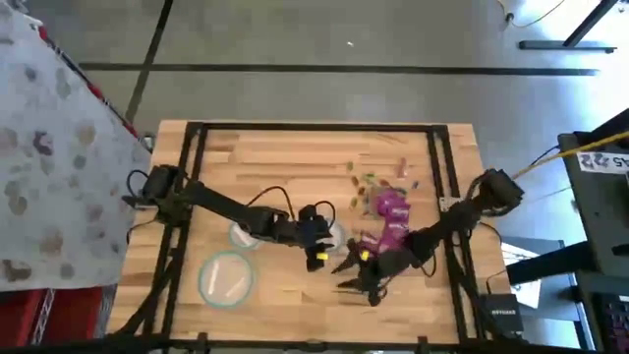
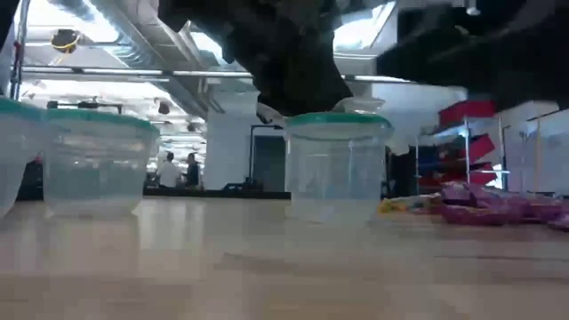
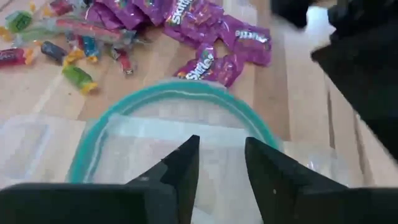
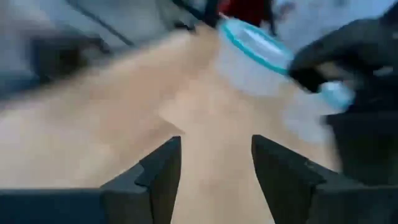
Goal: Sort candy
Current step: Open the top small transparent bin
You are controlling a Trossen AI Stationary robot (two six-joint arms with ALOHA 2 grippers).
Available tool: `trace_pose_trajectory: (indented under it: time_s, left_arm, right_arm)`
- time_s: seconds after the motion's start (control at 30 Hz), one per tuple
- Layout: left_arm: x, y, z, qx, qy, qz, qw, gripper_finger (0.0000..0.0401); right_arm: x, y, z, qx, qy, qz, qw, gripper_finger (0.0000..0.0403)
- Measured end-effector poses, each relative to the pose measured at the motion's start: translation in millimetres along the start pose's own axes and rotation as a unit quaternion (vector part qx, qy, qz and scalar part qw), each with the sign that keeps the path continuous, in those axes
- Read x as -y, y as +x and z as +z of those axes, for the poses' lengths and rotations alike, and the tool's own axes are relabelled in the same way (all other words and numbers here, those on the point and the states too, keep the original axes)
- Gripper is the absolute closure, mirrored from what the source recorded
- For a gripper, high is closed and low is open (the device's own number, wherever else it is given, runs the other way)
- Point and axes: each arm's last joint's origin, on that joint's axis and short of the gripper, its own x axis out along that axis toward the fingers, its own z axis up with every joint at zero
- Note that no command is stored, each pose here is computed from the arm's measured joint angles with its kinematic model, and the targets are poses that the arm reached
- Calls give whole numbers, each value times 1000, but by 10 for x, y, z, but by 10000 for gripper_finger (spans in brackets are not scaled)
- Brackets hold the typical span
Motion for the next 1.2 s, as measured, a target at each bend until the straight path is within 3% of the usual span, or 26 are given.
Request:
trace_pose_trajectory:
  time_s: [0.17, 0.3, 0.4, 0.7, 1.2]
  left_arm:
    - [16, 0, -5, 2, -2, -4, 1000, 286]
    - [19, 0, -5, 0, -5, -9, 1000, 286]
    - [30, 0, -6, 1, -7, -12, 1000, 286]
    - [82, -120, 53, 18, 11, -12, 1000, 286]
    - [92, -695, 361, 101, 84, 64, 989, 286]
  right_arm:
    - [-5, 108, 17, -51, -72, -26, 996, 221]
    - [0, 148, -31, -103, -75, -101, 987, 222]
    - [1, 148, -32, -105, -49, -113, 987, 238]
    - [2, 141, -38, -105, -17, -112, 988, 391]
    - [39, 142, 26, -96, 1, -118, 988, 398]
